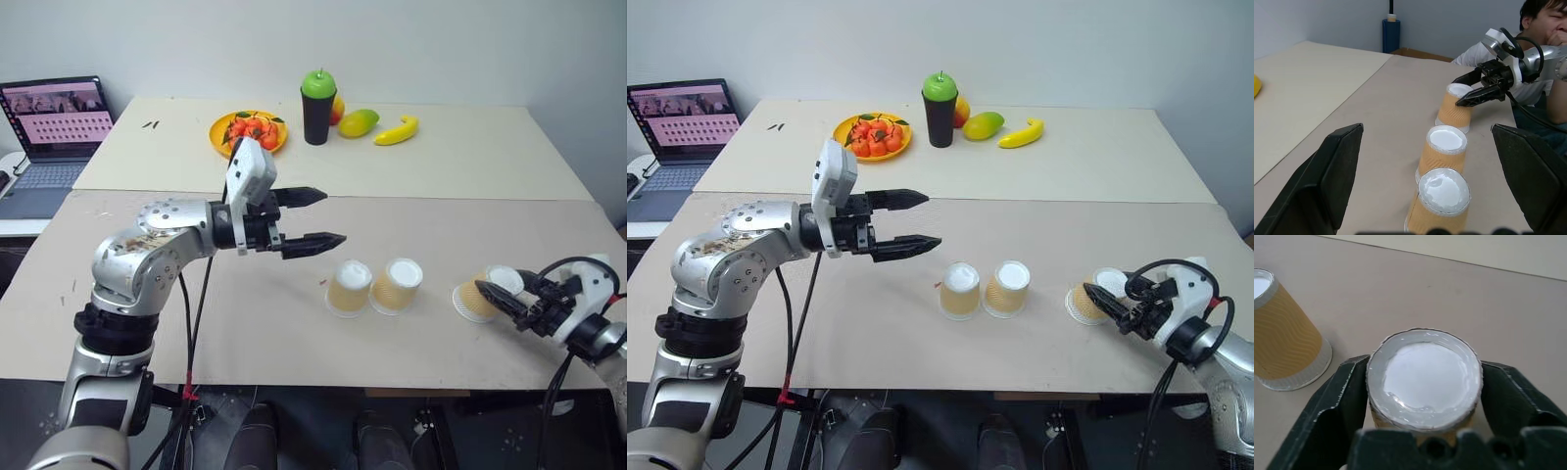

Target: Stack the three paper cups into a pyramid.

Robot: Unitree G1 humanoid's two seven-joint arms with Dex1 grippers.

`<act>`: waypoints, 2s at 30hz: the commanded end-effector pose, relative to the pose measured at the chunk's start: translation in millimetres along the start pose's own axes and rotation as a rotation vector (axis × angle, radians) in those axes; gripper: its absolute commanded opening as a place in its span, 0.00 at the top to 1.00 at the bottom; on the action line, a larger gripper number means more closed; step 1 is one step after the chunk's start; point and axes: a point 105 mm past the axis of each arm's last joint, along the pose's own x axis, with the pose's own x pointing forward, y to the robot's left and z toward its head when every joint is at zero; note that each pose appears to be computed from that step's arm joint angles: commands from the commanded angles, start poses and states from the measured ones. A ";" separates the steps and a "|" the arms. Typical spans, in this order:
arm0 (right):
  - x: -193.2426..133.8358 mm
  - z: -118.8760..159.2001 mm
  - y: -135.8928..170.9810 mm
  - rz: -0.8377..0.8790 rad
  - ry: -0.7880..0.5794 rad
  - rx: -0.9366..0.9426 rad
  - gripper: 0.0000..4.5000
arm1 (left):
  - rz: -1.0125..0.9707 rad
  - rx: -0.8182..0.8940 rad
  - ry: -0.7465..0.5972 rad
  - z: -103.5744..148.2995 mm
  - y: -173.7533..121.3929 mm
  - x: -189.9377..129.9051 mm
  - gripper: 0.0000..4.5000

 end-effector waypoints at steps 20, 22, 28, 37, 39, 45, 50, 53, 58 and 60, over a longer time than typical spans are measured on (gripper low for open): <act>24.6 188.7 114.3 0.605 -0.106 -0.262 0.40 | 0.067 -0.007 0.002 -17.4 -19.1 -19.8 0.00; 26.4 185.9 131.9 0.695 -0.067 -0.296 0.40 | 0.070 -0.006 -0.007 -17.3 -19.1 -17.6 0.00; 37.5 159.9 142.6 0.766 0.056 -0.384 0.40 | 0.077 -0.002 -0.016 -18.6 -20.8 -14.5 0.00; 47.0 135.4 143.2 0.798 0.104 -0.431 0.40 | 0.092 0.016 -0.014 -19.4 -23.9 -11.0 0.00; 49.6 137.3 142.8 0.793 0.089 -0.432 0.40 | 0.094 0.021 -0.011 -19.4 -23.6 -11.3 0.00; 53.2 140.3 143.2 0.783 0.070 -0.434 0.40 | 0.099 0.027 -0.010 -18.7 -22.7 -11.5 0.00; 54.6 139.2 144.8 0.786 0.070 -0.434 0.40 | 0.098 0.032 -0.008 -17.6 -22.8 -10.9 0.00; 54.3 135.7 144.0 0.787 0.085 -0.440 0.40 | 0.098 0.042 0.000 -16.7 -21.8 -12.6 0.00; 54.8 134.8 144.0 0.788 0.084 -0.451 0.30 | 0.096 0.044 0.013 -15.7 -21.3 -16.8 0.00; 55.7 134.6 143.9 0.787 0.081 -0.463 0.14 | 0.097 0.044 0.017 -15.7 -20.8 -18.0 0.00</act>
